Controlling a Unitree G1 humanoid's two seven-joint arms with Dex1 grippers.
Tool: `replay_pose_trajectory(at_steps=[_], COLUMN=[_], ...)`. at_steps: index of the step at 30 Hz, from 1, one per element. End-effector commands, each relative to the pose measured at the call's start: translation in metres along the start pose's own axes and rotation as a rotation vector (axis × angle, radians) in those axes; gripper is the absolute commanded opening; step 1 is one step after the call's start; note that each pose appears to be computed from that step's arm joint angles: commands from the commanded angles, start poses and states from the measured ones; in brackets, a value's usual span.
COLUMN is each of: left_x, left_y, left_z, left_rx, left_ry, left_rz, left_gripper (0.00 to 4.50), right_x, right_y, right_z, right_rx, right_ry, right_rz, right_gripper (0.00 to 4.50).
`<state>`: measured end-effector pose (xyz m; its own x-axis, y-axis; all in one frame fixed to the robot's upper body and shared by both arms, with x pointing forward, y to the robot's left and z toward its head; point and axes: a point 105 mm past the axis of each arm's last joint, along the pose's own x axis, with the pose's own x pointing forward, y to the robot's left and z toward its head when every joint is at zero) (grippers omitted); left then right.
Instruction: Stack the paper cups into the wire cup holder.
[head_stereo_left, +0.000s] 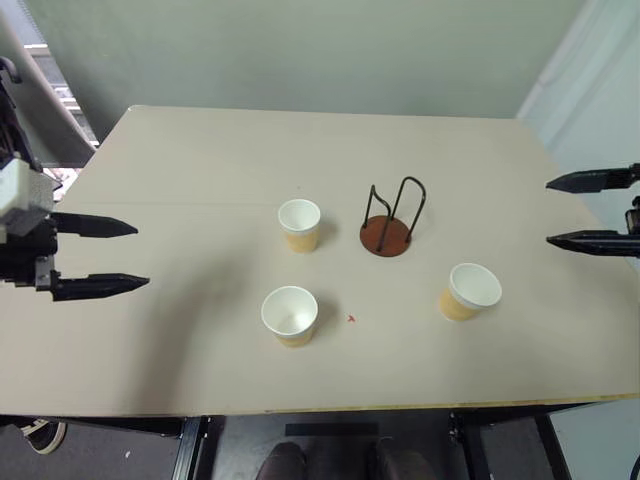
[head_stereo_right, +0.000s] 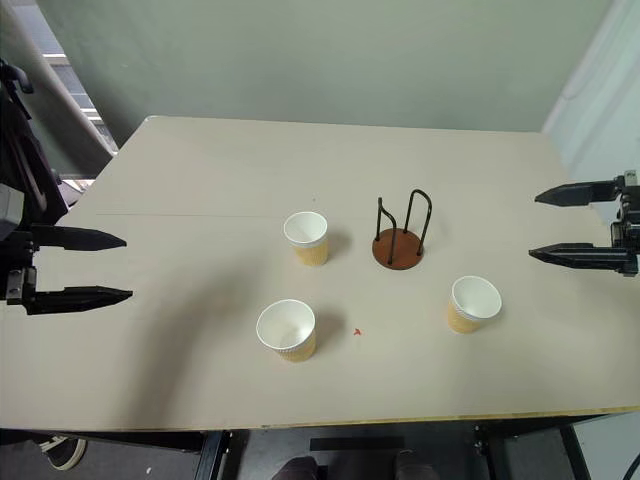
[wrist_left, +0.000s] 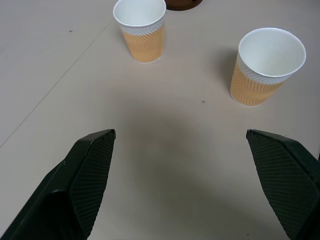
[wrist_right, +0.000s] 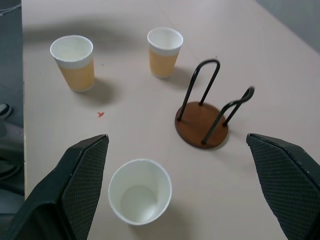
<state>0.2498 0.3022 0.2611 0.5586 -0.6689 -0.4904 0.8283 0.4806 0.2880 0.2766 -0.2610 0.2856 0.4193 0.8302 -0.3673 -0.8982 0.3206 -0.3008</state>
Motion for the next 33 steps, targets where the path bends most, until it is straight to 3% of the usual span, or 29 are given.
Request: replay_pose_trajectory(at_steps=[1,9,12,18,25,33], left_x=[-0.001,0.001,0.008,0.034,0.048,0.055], left_y=[-0.001,0.001,0.003,-0.012,-0.018,-0.022], left_z=[0.007,0.003,0.005,-0.018,-0.019,-0.014], left_rx=[0.032,0.02,-0.001,-0.086,-0.121,-0.136], left_ry=[-0.006,-0.01,-0.067,-0.073,-0.116,-0.141], left_rz=[0.007,0.014,0.039,0.027,0.061,0.077], left_gripper=[4.49,4.49,4.49,4.49,4.49,4.49], right_x=[-0.009,-0.011,0.0,0.05,0.125,0.169], right_y=[0.0,-0.003,-0.01,0.001,-0.027,-0.032], right_z=[0.006,0.001,0.018,0.026,0.034,0.026], right_rx=[-0.033,-0.01,-0.053,-0.038,0.046,0.167], right_ry=[0.002,-0.01,-0.085,-0.127,-0.189,-0.159], right_rz=[-0.027,-0.056,-0.091,-0.062,-0.316,-0.417], right_gripper=[4.5,4.5,4.5,4.5,4.5,4.5])
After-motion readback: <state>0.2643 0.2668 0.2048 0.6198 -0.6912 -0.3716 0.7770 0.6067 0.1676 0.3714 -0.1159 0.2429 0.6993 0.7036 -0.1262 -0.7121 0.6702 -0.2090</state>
